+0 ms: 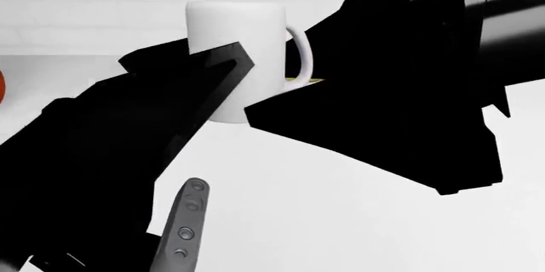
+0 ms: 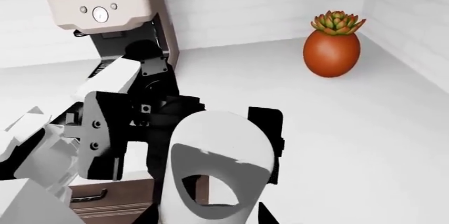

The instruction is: A wet mug is on the counter and needs to be dried. Pick it up and place it upside down in the open cabinet.

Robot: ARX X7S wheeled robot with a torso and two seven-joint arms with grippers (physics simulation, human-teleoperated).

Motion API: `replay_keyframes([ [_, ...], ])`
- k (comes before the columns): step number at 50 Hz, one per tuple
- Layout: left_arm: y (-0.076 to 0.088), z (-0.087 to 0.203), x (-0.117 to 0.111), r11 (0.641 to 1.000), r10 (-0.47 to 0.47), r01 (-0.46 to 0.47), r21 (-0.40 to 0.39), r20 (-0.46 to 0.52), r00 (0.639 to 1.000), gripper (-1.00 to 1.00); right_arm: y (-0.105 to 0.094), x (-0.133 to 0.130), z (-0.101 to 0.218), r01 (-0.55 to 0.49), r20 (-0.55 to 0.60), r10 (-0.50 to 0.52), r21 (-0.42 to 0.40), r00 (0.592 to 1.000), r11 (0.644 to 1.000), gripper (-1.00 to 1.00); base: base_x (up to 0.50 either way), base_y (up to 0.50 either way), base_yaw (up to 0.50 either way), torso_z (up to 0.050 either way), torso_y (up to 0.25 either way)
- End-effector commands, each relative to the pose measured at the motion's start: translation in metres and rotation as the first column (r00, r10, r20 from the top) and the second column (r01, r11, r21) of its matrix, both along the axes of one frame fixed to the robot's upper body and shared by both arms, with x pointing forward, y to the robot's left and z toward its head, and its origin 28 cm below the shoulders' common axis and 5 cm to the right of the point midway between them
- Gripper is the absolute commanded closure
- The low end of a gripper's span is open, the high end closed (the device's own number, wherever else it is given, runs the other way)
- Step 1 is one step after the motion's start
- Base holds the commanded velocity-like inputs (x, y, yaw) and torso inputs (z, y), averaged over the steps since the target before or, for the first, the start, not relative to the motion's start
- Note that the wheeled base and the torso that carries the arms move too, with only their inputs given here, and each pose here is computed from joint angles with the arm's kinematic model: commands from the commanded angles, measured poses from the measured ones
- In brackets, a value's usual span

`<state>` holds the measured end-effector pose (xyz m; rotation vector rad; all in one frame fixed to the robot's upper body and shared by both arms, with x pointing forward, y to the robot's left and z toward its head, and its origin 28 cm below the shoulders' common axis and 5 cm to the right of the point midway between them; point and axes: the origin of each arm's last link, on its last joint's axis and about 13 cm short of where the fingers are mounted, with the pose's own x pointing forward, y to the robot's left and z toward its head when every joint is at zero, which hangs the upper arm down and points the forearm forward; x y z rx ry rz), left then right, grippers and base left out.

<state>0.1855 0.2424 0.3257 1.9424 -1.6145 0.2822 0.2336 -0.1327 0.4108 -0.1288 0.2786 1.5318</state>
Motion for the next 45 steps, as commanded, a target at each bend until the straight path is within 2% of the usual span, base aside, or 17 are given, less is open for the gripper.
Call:
replay_keyframes([
  [1, 0.0, -0.002, 0.0, 1.0, -0.006, 0.006, -0.002, 0.03, 1.0, -1.0, -0.009, -0.007, 0.001, 0.052, 0.008, -0.052, -0.005, 0.999, 0.999, 1.0, 0.0, 0.0, 0.0, 0.0, 0.0],
  [13, 0.007, 0.006, -0.002, 0.999, 0.024, -0.022, -0.029, 0.063, 0.998, -1.0, -0.029, -0.019, 0.003, 0.14, 0.019, -0.139, -0.039, 0.99, 0.989, 1.0, 0.0, 0.0, 0.0, 0.0, 0.0],
  [19, 0.011, 0.006, -0.001, 0.998, 0.048, -0.045, -0.037, 0.065, 0.997, -1.0, -0.045, -0.032, 0.004, 0.197, 0.022, -0.196, -0.056, 0.98, 0.979, 1.0, 0.0, 0.0, 0.0, 0.0, 0.0],
  [24, 0.012, 0.005, 0.0, 0.997, 0.063, -0.06, -0.054, 0.056, 0.996, -1.0, -0.057, -0.045, 0.015, 0.271, 0.062, -0.269, -0.017, 0.961, 0.962, 1.0, 0.0, 0.0, 0.0, 0.0, 0.0],
  [28, 0.015, -0.003, 0.004, 0.992, 0.115, -0.114, -0.047, 0.013, 0.993, -1.0, -0.056, -0.051, 0.022, 0.338, 0.109, -0.338, 0.019, 0.935, 0.941, 1.0, 0.0, 0.0, 0.0, 0.0, 0.0],
  [32, 0.016, -0.01, 0.009, 0.986, 0.15, -0.152, -0.071, -0.033, 0.988, -1.0, -0.051, -0.058, 0.025, 0.386, 0.157, -0.387, 0.035, 0.909, 0.922, 1.0, 0.0, 0.0, 0.0, 0.0, 0.0],
  [35, 0.016, -0.015, 0.017, 0.973, 0.21, -0.214, -0.089, -0.057, 0.976, -1.0, -0.047, -0.063, 0.026, 0.433, 0.193, -0.432, 0.042, 0.881, 0.901, 1.0, 0.0, 0.0, 0.0, 0.0, 0.0],
  [40, 0.015, -0.026, 0.028, 0.958, 0.251, -0.263, -0.115, -0.108, 0.962, -1.0, -0.037, -0.069, 0.026, 0.514, 0.246, -0.516, 0.074, 0.821, 0.854, 1.0, 0.0, 0.0, 0.0, 0.0, 0.0],
  [45, 0.015, -0.032, 0.035, 0.949, 0.255, -0.278, -0.147, -0.156, 0.954, -1.0, -0.029, -0.075, 0.025, 0.593, 0.255, -0.619, 0.178, 0.743, 0.785, 1.0, 0.0, 0.0, 0.0, 0.0, 0.0],
])
